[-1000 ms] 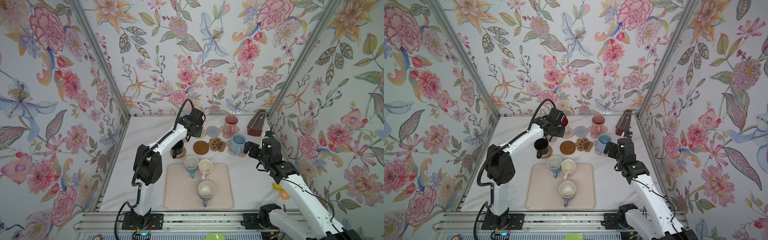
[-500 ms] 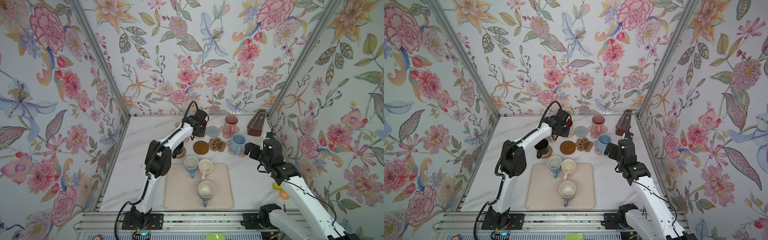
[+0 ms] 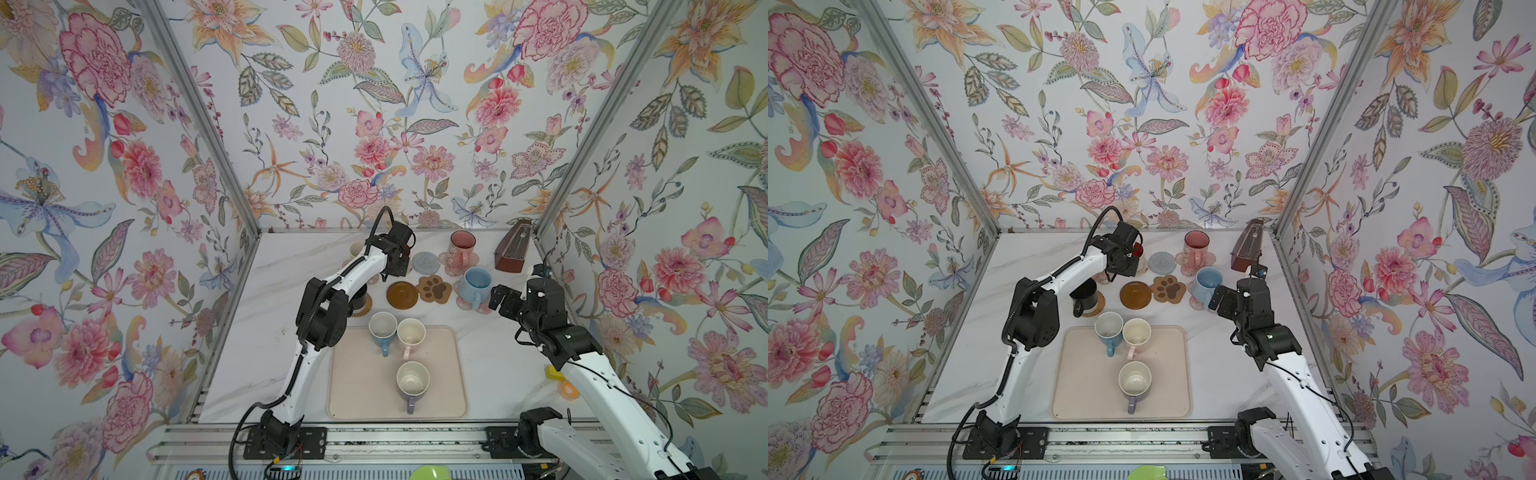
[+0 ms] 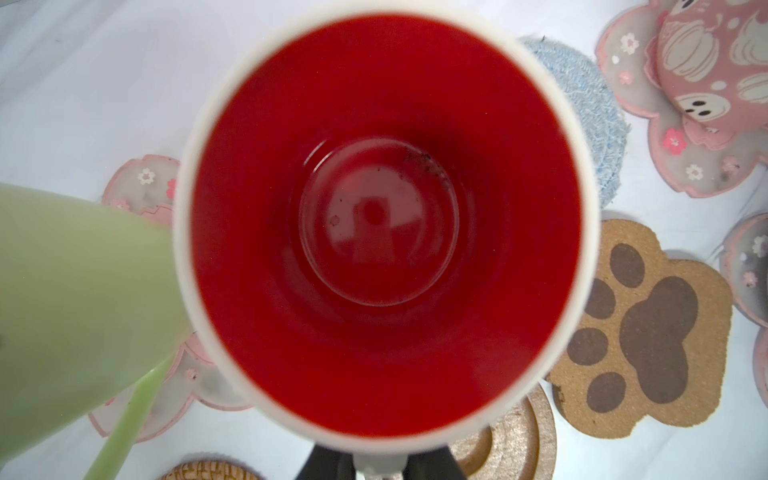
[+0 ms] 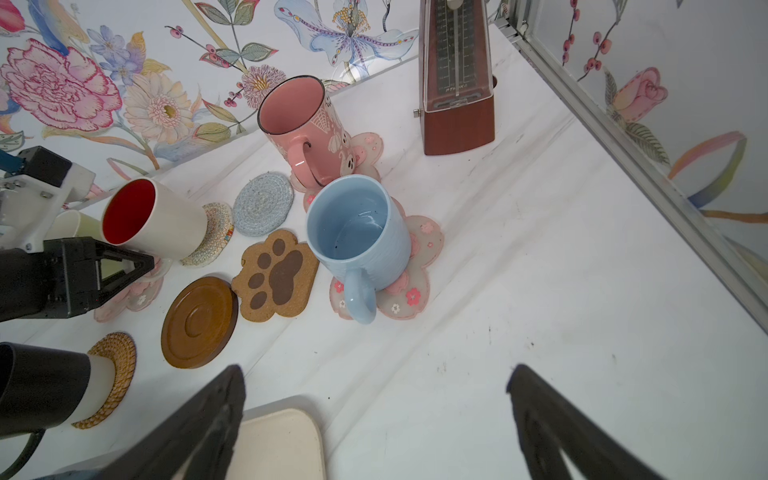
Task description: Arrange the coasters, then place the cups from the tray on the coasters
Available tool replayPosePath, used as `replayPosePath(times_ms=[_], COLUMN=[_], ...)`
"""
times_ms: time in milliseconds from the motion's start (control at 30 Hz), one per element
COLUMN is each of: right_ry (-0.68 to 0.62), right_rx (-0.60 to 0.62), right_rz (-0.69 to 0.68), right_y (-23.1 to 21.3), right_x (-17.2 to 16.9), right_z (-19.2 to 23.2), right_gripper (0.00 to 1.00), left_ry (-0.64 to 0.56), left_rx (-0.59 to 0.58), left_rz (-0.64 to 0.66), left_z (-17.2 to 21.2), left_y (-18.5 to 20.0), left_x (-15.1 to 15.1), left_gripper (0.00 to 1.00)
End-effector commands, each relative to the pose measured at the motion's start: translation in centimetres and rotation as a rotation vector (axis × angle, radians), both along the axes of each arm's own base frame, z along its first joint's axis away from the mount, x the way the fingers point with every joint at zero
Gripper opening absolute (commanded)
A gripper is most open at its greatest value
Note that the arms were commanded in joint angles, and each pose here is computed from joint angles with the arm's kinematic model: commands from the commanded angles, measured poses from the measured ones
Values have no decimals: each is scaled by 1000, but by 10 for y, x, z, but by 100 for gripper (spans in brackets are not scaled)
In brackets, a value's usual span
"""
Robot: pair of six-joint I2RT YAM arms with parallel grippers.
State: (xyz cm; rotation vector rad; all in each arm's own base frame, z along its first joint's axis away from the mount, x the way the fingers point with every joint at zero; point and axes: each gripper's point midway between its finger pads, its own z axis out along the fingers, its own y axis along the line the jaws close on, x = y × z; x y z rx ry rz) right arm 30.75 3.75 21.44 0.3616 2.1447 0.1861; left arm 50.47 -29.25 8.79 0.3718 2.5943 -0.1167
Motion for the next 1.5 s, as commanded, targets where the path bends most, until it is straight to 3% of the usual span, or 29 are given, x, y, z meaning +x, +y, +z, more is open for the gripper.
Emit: replayPosePath(times_ms=[0,1233,1467], right_ry=[2,11,11], right_rx=[0,6,9], right_rz=[-17,-18,-17], right_y=[-4,-4,-4], right_x=[-2,1,2], right_z=[4,0,1], right_gripper=[99,99,99], left_ry=[-76,-20,-27], left_rx=[-57,-77,-86], left_rz=[27,49,57], left_z=[23,-4,1], left_y=[-4,-4,-4], left_x=[21,23,23], left_gripper=[0,0,24])
